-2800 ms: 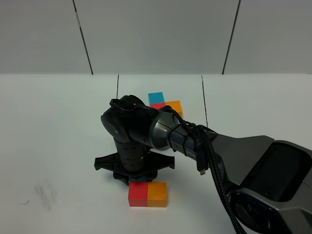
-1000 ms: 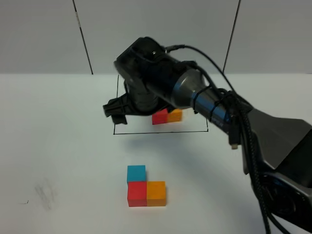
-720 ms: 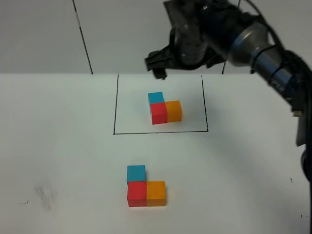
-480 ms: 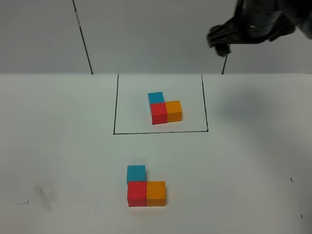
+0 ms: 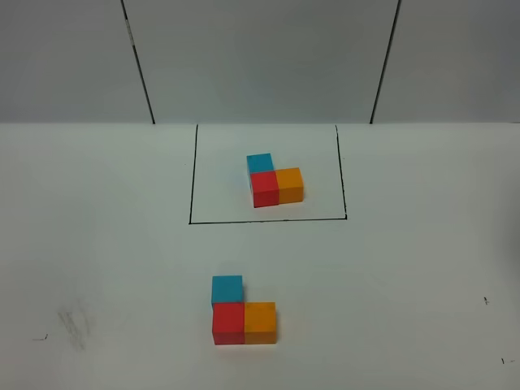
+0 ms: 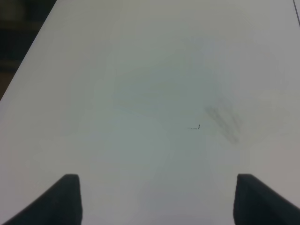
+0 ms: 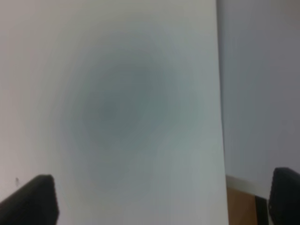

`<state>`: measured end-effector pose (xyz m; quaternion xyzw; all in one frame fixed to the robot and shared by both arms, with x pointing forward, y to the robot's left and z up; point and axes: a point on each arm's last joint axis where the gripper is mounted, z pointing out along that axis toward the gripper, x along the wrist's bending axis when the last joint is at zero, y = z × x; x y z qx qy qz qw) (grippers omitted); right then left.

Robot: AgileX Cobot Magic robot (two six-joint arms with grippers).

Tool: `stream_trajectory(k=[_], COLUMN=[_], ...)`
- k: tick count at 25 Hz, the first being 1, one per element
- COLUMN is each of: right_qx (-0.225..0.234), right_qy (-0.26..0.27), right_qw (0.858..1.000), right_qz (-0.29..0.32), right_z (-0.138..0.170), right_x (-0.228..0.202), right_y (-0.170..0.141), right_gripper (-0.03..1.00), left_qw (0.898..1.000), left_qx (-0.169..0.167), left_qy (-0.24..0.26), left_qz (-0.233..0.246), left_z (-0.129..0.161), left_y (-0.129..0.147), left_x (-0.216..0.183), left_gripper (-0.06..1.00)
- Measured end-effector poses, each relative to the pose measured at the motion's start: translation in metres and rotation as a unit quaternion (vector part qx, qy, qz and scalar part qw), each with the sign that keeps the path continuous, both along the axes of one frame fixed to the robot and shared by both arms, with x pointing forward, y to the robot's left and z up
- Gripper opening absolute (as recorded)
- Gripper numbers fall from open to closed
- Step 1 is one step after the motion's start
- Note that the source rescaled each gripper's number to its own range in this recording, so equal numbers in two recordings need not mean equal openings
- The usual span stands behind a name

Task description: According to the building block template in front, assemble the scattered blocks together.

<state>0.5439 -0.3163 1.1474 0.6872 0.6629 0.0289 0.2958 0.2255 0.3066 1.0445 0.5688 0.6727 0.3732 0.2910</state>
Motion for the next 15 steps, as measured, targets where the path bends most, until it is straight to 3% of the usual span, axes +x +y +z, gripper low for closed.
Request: stream_trajectory(k=[4, 9, 15], right_qx=[0.001, 0.011, 0.008], right_qy=[-0.031, -0.116, -0.202], right_qw=[0.999, 0.993, 0.979], right_qz=[-0.034, -0.035, -0.028], right_z=[0.016, 0.04, 0.04], right_x=[-0.059, -0.14, -0.226], right_y=[-0.019, -0.019, -0.018], right_gripper=[0.86, 0.86, 0.86], left_qw=[1.0, 1.0, 1.0], left_qx=[0.0, 0.0, 0.0], left_qy=[0.0, 0.0, 0.0], left_qz=[0.0, 0.0, 0.0], left_z=[0.0, 0.0, 0.0], left_y=[0.0, 0.0, 0.0], left_x=[0.0, 0.0, 0.0], left_gripper=[0.63, 0.63, 0.63])
